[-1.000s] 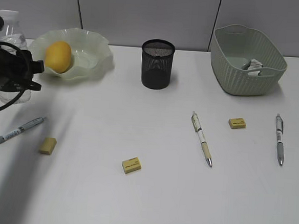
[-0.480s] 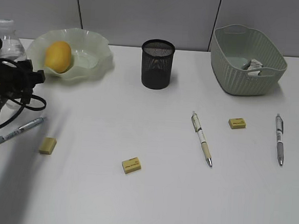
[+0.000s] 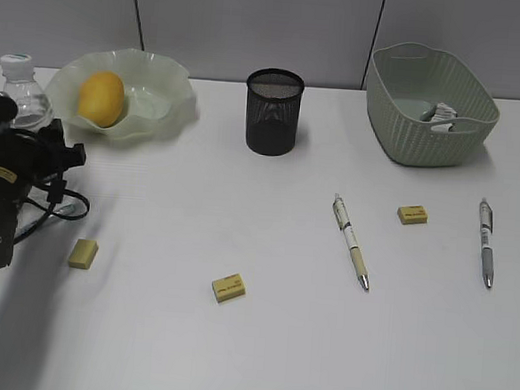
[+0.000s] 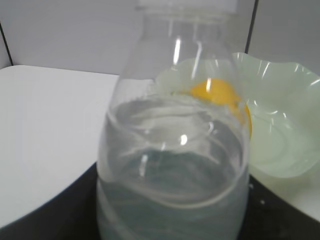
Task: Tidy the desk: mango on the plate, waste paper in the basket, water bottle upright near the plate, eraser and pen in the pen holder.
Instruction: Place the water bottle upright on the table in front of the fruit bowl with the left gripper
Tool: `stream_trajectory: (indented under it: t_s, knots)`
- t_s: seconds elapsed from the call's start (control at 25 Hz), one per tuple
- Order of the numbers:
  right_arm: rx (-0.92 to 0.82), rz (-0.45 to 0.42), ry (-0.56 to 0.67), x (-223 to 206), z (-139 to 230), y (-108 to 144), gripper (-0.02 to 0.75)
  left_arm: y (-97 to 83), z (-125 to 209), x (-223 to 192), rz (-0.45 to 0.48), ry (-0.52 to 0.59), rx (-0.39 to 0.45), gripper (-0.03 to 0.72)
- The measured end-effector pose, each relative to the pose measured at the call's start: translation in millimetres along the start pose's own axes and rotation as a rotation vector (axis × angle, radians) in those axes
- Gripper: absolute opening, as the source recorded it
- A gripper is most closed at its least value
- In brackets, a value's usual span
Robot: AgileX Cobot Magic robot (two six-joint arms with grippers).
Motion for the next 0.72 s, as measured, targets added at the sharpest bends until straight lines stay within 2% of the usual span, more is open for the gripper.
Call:
stream_trajectory:
  t_s: [0.32, 0.56, 0.72]
  knots:
    - [0.0, 0.0, -0.003, -0.9, -0.1, 0.1, 0.521, 0.1, 1.9, -2.0, 0.003, -0.02, 0.008, 0.49]
    - [0.0, 0.0, -0.003, -0.9, -0.1, 0.1, 0.521, 0.4, 2.2, -2.0, 0.0, -0.018, 0.008, 0.554]
    - [0.0, 0.0, -0.003, -0.9, -0.1, 0.1, 0.521, 3.4, 11.8, -2.2, -0.014, 0.029, 0.005, 0.577]
Point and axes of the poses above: a point on each arm's last joint axis where the gripper is mounted, x pointing back along that axis away from the gripper, y along the wrist's bending axis when the last joint is at zero, z = x × y, the point moved 6 cm from there along -x, pointing out along that axis toward the gripper, and after that the axes turned 9 degrees about x, right-handed, at the moved point
